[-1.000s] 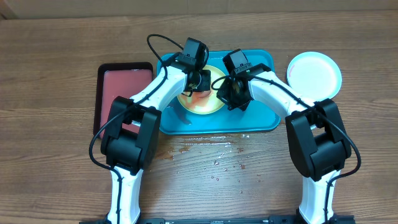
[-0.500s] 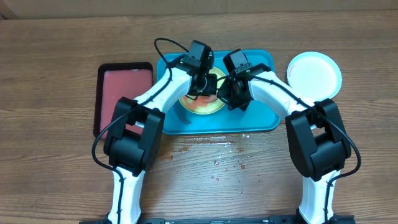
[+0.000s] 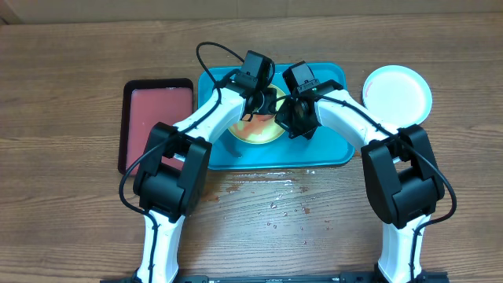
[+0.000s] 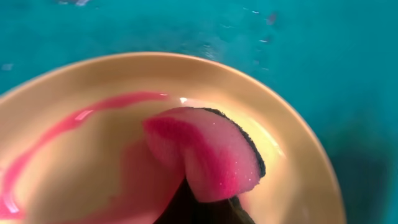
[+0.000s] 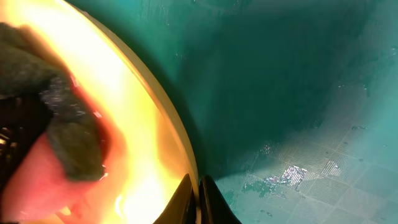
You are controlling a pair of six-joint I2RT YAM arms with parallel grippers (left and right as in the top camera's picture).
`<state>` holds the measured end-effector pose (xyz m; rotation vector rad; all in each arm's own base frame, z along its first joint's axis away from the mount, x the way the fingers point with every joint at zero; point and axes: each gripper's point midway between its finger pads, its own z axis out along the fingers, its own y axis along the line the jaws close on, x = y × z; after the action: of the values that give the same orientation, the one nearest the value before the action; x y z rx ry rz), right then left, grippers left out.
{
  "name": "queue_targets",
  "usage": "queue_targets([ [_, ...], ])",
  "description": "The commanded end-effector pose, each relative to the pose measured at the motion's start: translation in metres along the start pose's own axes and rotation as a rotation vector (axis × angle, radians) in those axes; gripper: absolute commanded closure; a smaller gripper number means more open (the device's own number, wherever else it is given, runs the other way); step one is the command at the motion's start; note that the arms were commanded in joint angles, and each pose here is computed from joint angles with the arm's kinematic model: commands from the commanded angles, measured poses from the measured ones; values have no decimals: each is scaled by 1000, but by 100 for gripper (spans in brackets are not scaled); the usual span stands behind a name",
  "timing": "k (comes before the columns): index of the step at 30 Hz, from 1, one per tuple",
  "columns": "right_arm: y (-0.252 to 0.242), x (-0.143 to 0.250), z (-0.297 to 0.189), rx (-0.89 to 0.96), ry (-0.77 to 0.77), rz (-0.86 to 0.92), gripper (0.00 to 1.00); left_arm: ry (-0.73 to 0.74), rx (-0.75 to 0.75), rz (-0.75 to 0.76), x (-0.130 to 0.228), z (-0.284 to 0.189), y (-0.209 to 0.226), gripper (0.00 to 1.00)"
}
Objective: Clean dirty plates on tray and stack at the side
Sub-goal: 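Keep scrubbing the yellow plate with the left gripper's sponge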
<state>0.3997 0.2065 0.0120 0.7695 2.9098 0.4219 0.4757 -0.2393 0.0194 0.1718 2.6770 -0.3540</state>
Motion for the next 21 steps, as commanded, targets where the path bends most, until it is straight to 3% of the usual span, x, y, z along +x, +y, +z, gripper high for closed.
queue_targets([
  [1,2,0,-2,-5,-5,-3,96,45,-160,-23,16,14,48,96],
  [12,1,-1,-2,-1,-12,-3,96,254,-231,-44,64,-2,70,96],
  [21,4,-3,-2,-11,-18,-4,96,396,-48,-104,92,-12,33,96],
])
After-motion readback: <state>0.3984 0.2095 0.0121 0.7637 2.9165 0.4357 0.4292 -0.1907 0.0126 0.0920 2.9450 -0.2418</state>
